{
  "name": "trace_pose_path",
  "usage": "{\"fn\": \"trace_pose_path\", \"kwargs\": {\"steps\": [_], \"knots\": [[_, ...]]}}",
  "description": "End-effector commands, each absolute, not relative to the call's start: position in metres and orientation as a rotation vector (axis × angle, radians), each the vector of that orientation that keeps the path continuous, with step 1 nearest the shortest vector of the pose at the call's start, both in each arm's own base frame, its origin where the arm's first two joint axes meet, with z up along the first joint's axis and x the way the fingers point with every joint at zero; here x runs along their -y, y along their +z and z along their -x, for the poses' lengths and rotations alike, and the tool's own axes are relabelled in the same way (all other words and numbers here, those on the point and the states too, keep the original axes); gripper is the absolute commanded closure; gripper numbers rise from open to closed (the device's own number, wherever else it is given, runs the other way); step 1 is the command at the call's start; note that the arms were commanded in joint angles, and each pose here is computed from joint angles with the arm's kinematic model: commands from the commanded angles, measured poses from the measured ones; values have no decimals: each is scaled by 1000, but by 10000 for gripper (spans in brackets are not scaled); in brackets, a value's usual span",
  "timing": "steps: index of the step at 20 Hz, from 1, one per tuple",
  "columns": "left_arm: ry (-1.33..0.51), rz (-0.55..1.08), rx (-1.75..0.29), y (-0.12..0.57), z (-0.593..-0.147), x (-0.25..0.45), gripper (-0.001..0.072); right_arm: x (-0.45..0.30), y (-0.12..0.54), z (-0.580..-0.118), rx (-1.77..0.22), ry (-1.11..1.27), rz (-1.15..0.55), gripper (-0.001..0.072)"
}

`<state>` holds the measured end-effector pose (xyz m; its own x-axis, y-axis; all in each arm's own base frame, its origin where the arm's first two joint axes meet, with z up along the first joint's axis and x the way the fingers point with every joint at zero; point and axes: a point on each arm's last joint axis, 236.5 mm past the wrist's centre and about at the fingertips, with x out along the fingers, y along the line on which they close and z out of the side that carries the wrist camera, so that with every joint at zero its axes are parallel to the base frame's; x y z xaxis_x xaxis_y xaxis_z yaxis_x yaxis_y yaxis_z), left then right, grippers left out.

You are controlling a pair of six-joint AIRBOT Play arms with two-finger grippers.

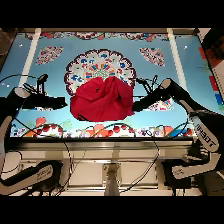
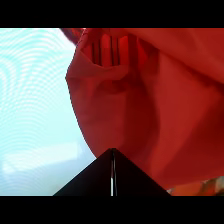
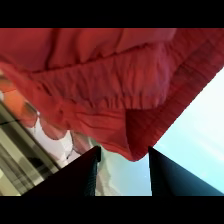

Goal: Fold the clothes and pants, and hang the long-sleeved shirts on hangers.

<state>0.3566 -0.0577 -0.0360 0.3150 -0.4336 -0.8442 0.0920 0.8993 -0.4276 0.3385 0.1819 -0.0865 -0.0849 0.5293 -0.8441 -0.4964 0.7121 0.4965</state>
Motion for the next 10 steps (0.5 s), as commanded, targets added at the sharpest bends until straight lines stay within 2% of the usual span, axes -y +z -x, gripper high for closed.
{"fn": "trace_pose_path", "kwargs": {"steps": [1,5,7,8,9,10], "knots": [[-358,341,-1201,-34,-357,60,701,-185,-90,-342,-1395,853,17,377],[-358,340,-1200,-34,-357,60,702,-187,-90,-340,-1390,873,32,377],[-358,340,-1200,-35,-358,60,701,-196,-88,-334,-1399,901,28,405],[-358,340,-1200,-35,-358,60,701,-200,-88,-330,-1405,917,35,440],[-356,339,-1197,-34,-358,59,701,-203,-87,-326,-1411,931,39,608],[-349,337,-1188,-34,-361,58,700,-205,-86,-324,-1418,940,28,667]]}}
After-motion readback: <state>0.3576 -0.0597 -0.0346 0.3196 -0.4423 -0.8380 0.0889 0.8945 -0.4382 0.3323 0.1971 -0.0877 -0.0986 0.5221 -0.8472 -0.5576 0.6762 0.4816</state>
